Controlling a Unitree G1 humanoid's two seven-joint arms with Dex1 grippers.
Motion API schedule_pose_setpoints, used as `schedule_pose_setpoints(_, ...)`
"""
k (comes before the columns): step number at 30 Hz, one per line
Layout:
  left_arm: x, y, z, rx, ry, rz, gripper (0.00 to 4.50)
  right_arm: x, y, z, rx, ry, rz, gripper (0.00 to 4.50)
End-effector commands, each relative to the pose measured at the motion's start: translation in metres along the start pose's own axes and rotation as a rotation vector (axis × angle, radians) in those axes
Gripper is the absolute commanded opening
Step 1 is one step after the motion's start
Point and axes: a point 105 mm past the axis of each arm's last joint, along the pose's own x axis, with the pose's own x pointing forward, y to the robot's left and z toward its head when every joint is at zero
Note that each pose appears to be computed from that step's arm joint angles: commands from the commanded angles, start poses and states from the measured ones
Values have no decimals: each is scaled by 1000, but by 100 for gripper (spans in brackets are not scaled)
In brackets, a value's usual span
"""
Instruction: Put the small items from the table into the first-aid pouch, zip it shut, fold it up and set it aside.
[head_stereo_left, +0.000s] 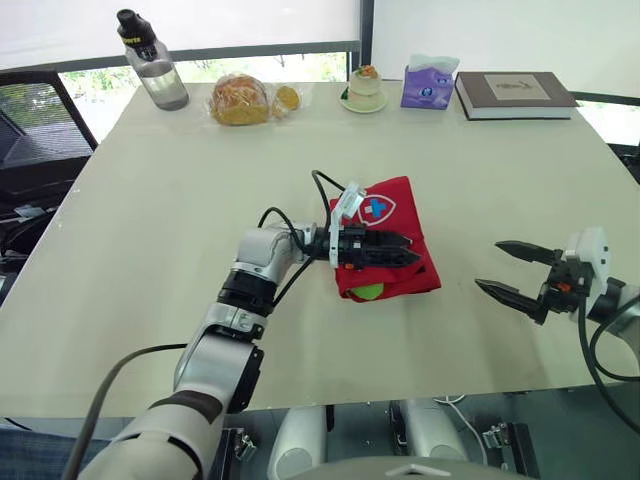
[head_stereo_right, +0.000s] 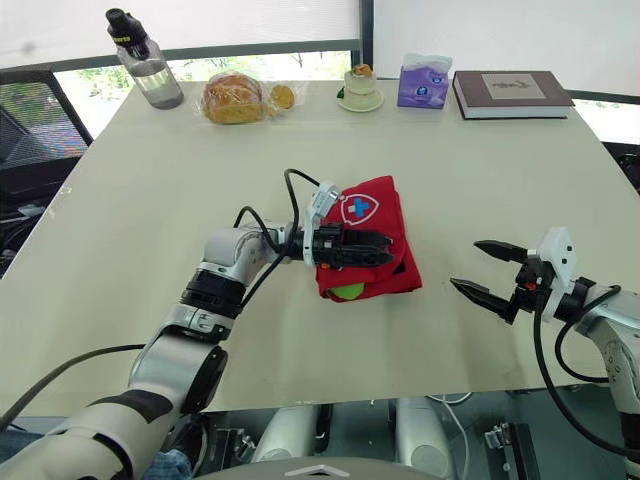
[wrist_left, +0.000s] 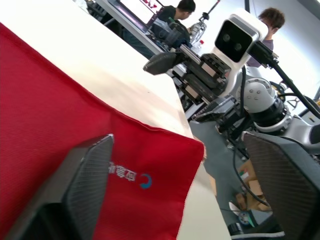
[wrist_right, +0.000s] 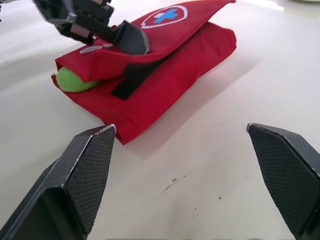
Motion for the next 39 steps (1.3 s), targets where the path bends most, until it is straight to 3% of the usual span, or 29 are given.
schedule_pose_setpoints(1,6,6,6,26,-47,57,286,-5,-1,12,-50,-20,6,450)
schedule_pose_setpoints(5,17,10,-1,48,-51,101,77,-5,0,12,-48,-23,22,450)
schedule_pose_setpoints(7,22,11,-4,64,-48,125,6,-4,0,11,-51,-23,24,450)
schedule_pose_setpoints(14,38,13,-18,188,57,204,6,0,1,11,-55,-29,33,450)
schedule_pose_setpoints(18,45,12,-42,318,230,220,6,2,2,11,-55,-33,39,450)
schedule_pose_setpoints(24,45,-2,-80,319,466,60,6,3,4,10,-51,-30,43,450)
schedule_pose_setpoints(26,45,-7,-83,337,495,16,6,3,4,10,-51,-29,44,450)
schedule_pose_setpoints(30,53,-26,-64,364,410,-85,6,4,5,10,-47,-29,41,450)
schedule_pose_setpoints(36,56,-36,26,399,79,-72,6,1,4,11,-46,-25,35,450)
schedule_pose_setpoints(39,51,-23,53,391,14,5,6,2,2,10,-44,-27,26,450)
